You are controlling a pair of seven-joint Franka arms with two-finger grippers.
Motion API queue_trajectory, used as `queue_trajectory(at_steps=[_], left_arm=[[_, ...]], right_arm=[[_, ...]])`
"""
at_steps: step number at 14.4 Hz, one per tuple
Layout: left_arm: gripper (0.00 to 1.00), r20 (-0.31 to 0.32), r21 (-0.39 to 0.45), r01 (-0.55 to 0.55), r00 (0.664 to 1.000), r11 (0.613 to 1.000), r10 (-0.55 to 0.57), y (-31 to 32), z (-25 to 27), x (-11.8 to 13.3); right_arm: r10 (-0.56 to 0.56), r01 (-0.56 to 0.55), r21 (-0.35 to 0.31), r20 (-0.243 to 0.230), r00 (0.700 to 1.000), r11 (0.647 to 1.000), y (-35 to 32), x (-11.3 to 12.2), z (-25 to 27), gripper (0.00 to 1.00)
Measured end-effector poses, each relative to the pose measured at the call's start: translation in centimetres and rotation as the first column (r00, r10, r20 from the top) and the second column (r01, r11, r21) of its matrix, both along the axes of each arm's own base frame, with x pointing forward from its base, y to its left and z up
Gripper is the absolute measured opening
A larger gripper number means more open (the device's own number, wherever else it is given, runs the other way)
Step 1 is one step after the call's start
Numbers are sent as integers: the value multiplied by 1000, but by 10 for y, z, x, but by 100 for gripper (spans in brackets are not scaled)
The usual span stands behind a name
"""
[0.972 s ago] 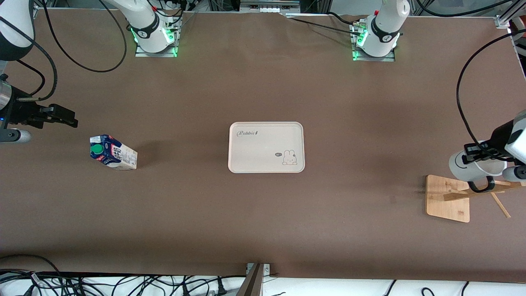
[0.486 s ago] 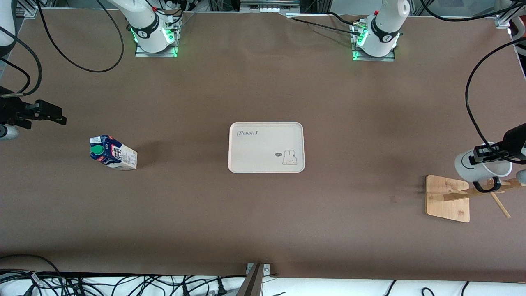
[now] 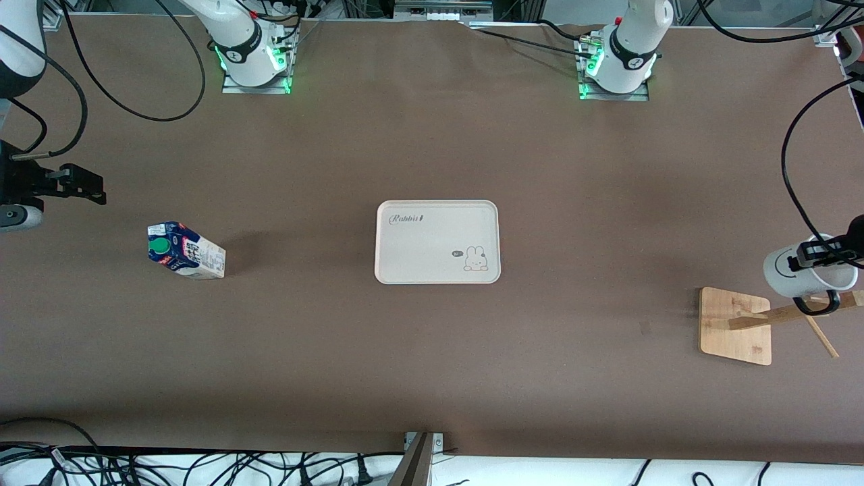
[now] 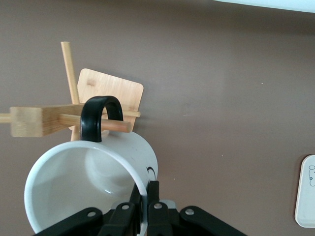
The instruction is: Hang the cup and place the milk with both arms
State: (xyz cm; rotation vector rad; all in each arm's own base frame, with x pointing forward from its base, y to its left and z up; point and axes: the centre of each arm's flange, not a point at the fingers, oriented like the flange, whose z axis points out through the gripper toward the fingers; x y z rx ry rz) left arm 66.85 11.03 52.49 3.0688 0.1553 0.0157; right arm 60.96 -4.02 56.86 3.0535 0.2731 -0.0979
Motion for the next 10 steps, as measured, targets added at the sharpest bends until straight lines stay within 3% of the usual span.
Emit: queue_trajectory(at_steps=[6,9,10], left_arm=[[7,-69,-12,-8,998,1000,7,7,-12,-7],[7,-89,-17,-14,996,1000,13,21,-22,-9],[13,-108,-16,-17,994,1000,15,24,-26,-12]], right_arm=[[-65,65,3,75,995,998,-42,-15,24,100],[-66,66,8,37,997,998,-40,-26,30,100],[-65,64,14,19,998,998,-37,-30,30,100]])
